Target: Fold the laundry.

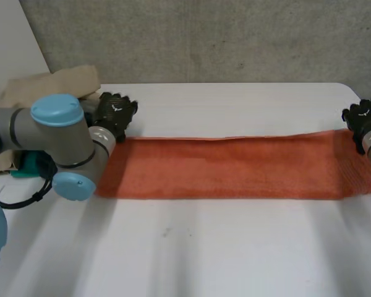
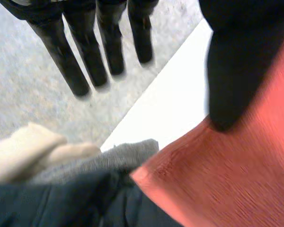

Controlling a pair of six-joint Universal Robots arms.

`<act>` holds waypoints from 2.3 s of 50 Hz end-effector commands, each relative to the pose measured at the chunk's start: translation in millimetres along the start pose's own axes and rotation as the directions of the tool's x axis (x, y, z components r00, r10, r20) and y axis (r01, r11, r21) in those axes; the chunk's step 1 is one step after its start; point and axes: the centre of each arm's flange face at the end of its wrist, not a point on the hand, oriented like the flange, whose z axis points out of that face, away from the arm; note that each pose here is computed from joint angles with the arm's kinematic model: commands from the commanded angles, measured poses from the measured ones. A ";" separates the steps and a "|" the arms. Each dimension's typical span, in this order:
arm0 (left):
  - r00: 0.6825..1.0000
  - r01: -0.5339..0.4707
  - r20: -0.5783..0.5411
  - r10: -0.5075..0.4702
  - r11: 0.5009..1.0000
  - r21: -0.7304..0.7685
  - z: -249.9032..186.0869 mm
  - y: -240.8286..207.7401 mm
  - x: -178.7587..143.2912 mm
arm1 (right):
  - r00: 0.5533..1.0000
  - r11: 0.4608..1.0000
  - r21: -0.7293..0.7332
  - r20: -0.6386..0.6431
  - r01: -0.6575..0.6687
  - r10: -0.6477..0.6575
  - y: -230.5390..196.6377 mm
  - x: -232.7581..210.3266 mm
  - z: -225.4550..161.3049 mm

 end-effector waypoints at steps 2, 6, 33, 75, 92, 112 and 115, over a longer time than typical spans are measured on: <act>1.000 0.005 -0.016 -0.004 0.998 0.059 -14.0 -17.0 14.8 | 0.997 0.997 0.000 -0.012 -0.071 0.071 -14.8 7.4 -19.0; 1.000 0.009 -0.005 -0.009 0.998 0.060 -30.8 -28.6 3.7 | 0.993 0.994 -0.043 0.063 -0.100 0.103 -10.4 14.9 -44.3; 0.979 0.193 -0.073 -0.191 0.981 0.023 -94.1 -35.4 -5.3 | 0.998 0.934 -0.356 -0.069 -0.031 0.007 109.5 64.1 -49.6; 0.976 0.192 -0.122 -0.182 0.978 0.077 -117.5 -55.9 9.7 | 0.889 0.933 0.316 0.459 -0.171 0.008 -113.8 -143.0 -167.3; 0.967 0.189 -0.192 -0.171 0.978 0.084 -123.6 -61.4 35.5 | 0.900 0.997 -0.039 0.430 -0.064 0.074 -16.6 -94.2 -149.0; 0.967 0.207 -0.170 -0.192 0.975 0.078 -125.3 -61.9 28.9 | 0.772 0.791 0.594 0.569 -0.148 -0.283 -143.8 -215.1 -231.5; 0.959 0.241 -0.170 -0.226 0.968 0.074 -124.2 -62.4 28.1 | 0.742 0.785 0.593 0.606 -0.181 -0.287 -141.2 -220.2 -237.9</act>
